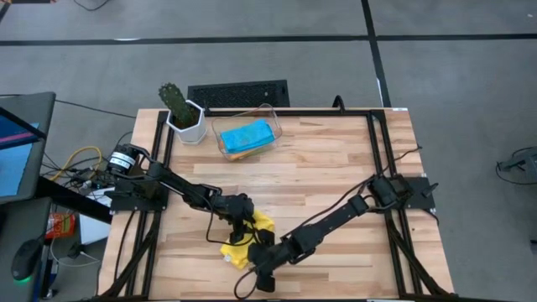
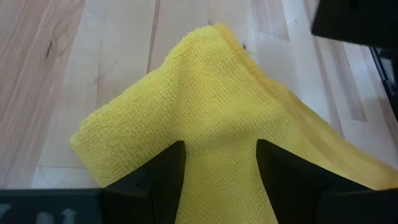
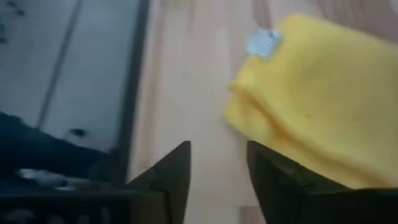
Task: Fold microfiber towels
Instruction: Fold the yellow microfiber cloth
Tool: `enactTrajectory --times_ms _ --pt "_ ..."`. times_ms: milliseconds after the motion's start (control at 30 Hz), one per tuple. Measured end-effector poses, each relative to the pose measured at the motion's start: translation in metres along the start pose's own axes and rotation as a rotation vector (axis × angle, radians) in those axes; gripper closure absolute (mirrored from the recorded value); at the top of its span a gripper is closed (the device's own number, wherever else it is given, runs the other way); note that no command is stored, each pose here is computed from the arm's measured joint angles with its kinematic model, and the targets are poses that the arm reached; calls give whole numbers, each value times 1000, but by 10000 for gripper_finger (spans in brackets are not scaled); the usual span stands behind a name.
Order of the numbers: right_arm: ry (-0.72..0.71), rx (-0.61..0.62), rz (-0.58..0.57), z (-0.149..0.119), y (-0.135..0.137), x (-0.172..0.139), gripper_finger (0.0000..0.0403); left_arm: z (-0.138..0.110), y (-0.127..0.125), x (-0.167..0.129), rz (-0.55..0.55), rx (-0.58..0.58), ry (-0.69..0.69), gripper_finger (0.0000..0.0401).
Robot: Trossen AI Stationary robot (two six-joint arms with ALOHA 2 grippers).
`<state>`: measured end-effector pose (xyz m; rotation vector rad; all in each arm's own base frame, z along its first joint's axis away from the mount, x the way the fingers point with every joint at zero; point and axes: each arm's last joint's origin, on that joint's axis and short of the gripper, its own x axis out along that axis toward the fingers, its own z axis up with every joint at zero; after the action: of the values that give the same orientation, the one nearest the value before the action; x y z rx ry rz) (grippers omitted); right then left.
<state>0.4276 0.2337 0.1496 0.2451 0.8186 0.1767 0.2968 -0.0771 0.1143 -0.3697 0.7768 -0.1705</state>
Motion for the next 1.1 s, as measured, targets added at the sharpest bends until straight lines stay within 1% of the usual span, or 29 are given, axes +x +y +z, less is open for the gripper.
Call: enactTrajectory --times_ms 100,133,200,267,333,400,467,633,700,767,900,1000,1100 --pt "-22 21 67 12 1 -11 209 0 0 0 0 0 0 207" --pt "-29 17 57 16 2 -18 202 0 0 0 0 0 0 207" --pt "-45 0 3 22 2 -31 197 0 0 0 -6 -8 2 207" --pt "-73 -15 -82 24 0 -39 200 1 0 -1 -28 -22 11 207" --pt "-118 -28 -165 23 -3 -46 209 2 1 -1 -67 -51 26 207" --pt "-172 -25 -222 23 -4 -52 220 4 3 -3 -115 -85 47 207" --pt "-210 1 -246 20 -7 -51 234 9 4 -4 -153 -113 51 207" --pt "-267 104 -220 -4 -18 -38 265 19 4 -11 -215 -159 50 207" --pt "-287 149 -241 -16 -23 -34 277 27 0 -15 -250 -164 31 207" --pt "-289 181 -283 -27 -27 -32 287 28 -3 -18 -246 -172 20 207" --pt "-263 207 -343 -51 -38 -27 303 23 -22 -17 -217 -174 -3 207" --pt "-264 236 -355 -64 -48 -21 310 11 -38 -13 -153 -145 -24 207" --pt "-278 254 -340 -67 -51 -20 313 -1 -54 -11 -82 -117 -39 207"
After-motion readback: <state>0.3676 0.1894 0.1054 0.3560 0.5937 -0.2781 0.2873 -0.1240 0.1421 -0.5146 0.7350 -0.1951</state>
